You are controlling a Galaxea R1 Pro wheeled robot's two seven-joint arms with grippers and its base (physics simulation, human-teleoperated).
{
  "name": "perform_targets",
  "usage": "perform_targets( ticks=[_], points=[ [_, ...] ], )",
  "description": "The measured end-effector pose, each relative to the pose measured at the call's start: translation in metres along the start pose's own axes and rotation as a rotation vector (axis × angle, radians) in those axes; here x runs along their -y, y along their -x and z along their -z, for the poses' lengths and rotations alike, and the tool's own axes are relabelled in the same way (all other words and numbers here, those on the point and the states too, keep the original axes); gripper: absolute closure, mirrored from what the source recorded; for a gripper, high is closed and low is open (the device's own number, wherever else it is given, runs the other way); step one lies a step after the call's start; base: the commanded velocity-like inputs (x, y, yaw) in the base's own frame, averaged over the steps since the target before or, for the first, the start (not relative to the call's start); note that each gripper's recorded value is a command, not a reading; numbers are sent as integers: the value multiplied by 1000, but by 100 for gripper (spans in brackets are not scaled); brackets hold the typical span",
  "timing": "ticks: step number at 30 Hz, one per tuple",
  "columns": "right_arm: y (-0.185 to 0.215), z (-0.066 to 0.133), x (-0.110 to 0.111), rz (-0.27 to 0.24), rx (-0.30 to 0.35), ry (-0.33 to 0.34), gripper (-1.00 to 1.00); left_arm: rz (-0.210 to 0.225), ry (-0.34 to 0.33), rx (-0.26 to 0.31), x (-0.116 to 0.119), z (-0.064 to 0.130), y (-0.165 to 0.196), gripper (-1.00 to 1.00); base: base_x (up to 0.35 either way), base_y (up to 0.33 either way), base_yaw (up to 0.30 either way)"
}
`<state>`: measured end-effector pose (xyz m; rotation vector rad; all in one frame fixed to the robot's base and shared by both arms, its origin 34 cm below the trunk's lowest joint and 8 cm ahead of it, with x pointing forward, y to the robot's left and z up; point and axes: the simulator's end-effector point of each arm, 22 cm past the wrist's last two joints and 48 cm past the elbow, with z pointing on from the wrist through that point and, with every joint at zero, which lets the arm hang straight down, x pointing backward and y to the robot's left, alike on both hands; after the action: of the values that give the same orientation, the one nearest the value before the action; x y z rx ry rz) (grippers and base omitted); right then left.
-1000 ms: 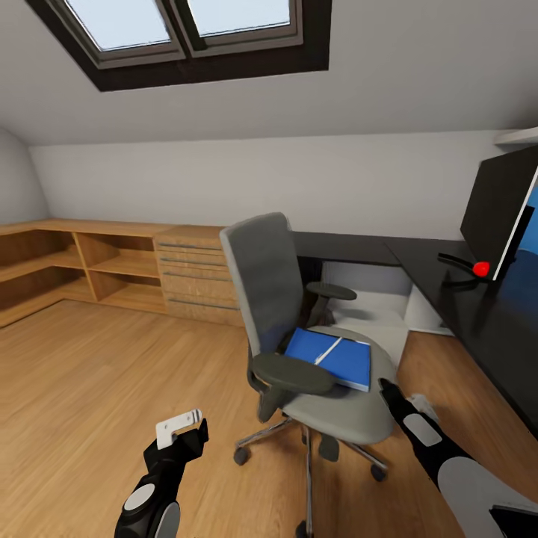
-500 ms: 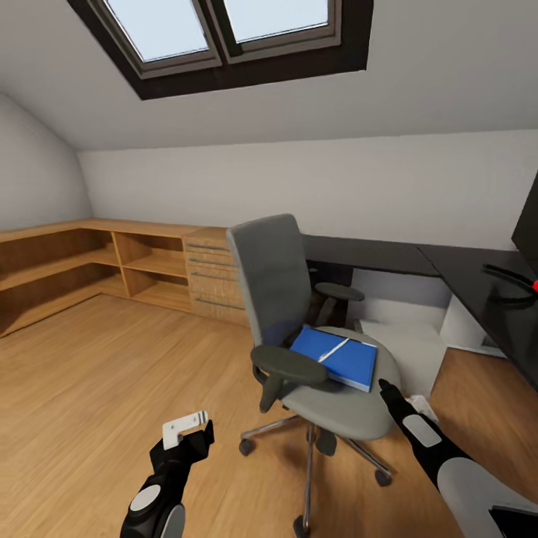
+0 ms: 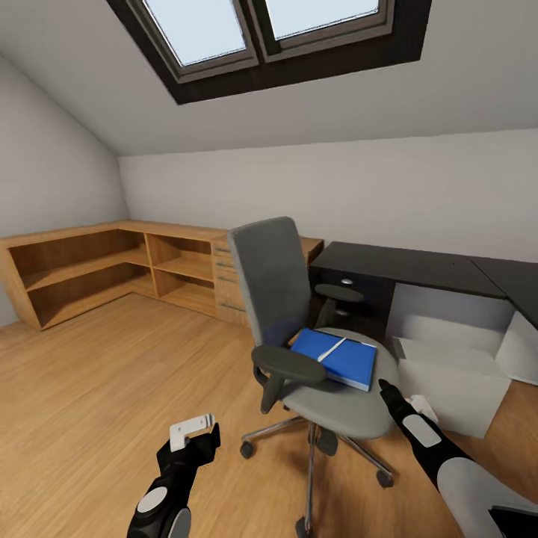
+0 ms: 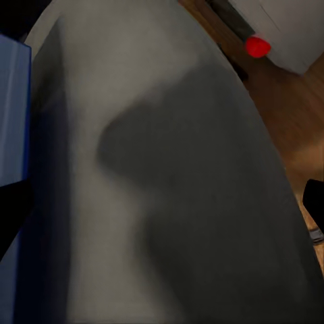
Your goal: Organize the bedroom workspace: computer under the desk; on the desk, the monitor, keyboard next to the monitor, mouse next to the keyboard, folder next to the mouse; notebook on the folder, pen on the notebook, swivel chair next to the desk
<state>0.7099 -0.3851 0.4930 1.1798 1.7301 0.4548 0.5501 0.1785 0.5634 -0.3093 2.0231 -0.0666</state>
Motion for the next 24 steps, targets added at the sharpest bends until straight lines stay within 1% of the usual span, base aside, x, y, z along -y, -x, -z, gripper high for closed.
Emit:
perform_targets(
  ticks=[2, 5, 14, 16, 22, 24],
  points=[
    [1, 0, -1, 0, 1, 1, -100, -2, 1, -3, 0, 0, -2, -100, 293, 0, 231],
    [0, 0, -2, -1, 0, 5, -100, -7, 1, -12, 0, -1, -5, -100, 109, 0, 101],
    [0, 0, -4, 2, 2, 12, -100, -15, -14, -14, 7, 0, -7, -100, 13, 0, 14],
    [0, 0, -5, 3, 2, 13, -100, -15, -15, -13, 8, 0, -7, -100, -95, 0, 1],
    [1, 0, -6, 5, 5, 17, -100, -16, -15, -16, 8, 0, -8, -100, -253, -29, 0],
    [2, 0, -7, 5, 6, 18, -100, -16, -15, -16, 8, 0, -8, -100, -101, -41, 0]
  ],
)
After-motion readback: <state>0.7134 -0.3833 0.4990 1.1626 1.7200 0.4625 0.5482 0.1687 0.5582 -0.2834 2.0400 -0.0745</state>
